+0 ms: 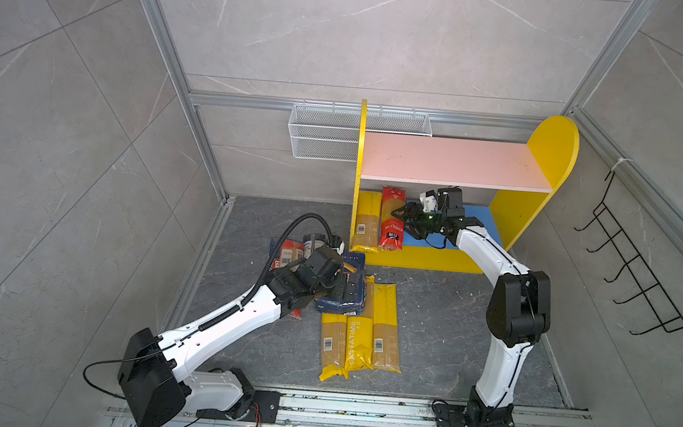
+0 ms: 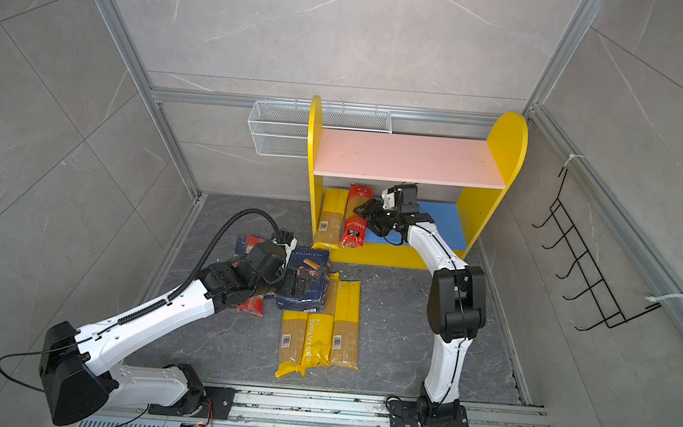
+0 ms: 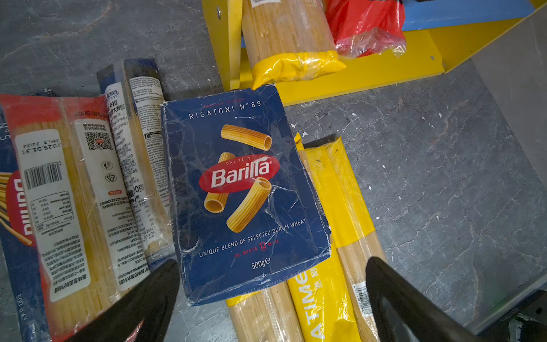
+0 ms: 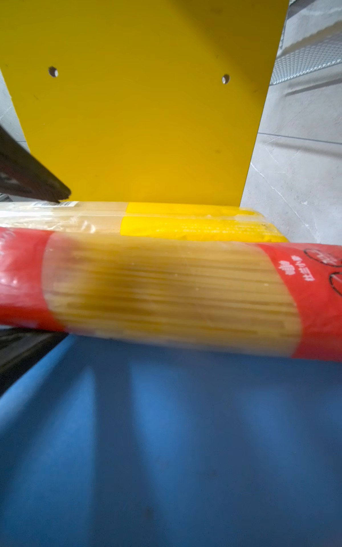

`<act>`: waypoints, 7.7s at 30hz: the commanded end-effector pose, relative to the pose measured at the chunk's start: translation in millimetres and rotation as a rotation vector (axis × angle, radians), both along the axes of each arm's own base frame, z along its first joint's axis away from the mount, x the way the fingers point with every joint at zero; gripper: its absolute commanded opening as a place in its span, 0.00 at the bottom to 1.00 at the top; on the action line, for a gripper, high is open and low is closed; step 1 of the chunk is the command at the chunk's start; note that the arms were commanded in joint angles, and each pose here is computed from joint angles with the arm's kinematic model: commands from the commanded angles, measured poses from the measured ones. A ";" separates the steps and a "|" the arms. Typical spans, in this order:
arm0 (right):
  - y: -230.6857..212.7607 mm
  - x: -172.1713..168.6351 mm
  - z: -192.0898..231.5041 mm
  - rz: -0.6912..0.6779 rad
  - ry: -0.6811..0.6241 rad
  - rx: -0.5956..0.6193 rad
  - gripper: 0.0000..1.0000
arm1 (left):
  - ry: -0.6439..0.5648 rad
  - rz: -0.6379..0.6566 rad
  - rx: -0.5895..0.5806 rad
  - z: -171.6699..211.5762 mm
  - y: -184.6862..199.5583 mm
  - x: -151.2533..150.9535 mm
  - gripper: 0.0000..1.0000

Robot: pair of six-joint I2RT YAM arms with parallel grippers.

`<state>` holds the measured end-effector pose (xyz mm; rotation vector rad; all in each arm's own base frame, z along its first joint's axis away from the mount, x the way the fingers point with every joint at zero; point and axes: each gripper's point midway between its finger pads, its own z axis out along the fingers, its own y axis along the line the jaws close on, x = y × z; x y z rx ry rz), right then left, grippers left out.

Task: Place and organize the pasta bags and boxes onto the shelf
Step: 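Release the red bag upright and pull the right gripper back, then move the right gripper down to the yellow-banded spaghetti bags near the robot, then close the right gripper on a yellow-banded spaghetti bag and lift it, then carry the yellow-banded bag to the blue shelf beside the red bag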

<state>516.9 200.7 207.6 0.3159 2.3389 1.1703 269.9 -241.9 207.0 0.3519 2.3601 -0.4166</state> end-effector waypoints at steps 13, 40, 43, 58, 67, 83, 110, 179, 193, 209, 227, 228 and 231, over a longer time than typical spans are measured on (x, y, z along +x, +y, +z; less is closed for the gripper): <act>-26.8 -73.8 45.4 -0.018 -0.093 -0.107 0.72 | -0.024 0.042 -0.125 21.3 24.7 -26.0 1.00; -17.9 -279.9 -97.5 0.122 0.144 -0.379 0.83 | 0.069 0.020 -0.226 -35.2 28.7 -87.3 1.00; -11.3 -292.7 -109.6 0.137 0.156 -0.364 0.83 | 0.067 0.000 -0.203 -38.4 20.9 -92.8 1.00; 8.8 -318.4 -141.8 0.211 0.163 -0.508 0.84 | 0.053 -0.046 -0.159 -41.0 -7.8 -97.6 1.00; 32.8 -315.5 -158.7 0.267 0.172 -0.503 0.84 | 0.031 -0.032 -0.108 -41.4 -9.8 -89.4 1.00; 51.8 -303.1 -175.4 0.326 0.190 -0.547 0.84 | -0.003 -0.024 -0.055 -40.6 -19.3 -76.3 1.00; -9.2 -298.5 -192.5 0.178 0.251 -0.978 0.84 | -0.042 0.055 -0.085 -39.6 26.1 -86.4 1.00; 45.7 -329.5 -131.4 0.248 0.180 -0.136 0.19 | -0.121 0.072 -0.098 32.5 38.1 -82.2 1.00; 36.0 -339.6 -65.8 0.297 0.121 -0.034 0.19 | -0.172 0.049 -0.071 62.3 19.6 -68.8 1.00; 5.7 -323.4 24.6 0.223 -0.022 0.108 0.18 | -0.134 0.027 -0.074 74.4 3.9 -51.7 1.00; -35.1 -212.8 100.1 0.061 -0.166 0.169 0.18 | -0.119 0.069 -0.129 68.8 26.0 -27.8 1.00; -37.5 -203.2 103.2 0.052 -0.180 0.168 0.18 | -0.113 0.073 -0.136 66.1 28.1 -25.3 1.00; -45.9 -170.5 113.2 0.016 -0.223 0.150 0.18 | -0.087 0.089 -0.149 56.5 35.8 -16.6 1.00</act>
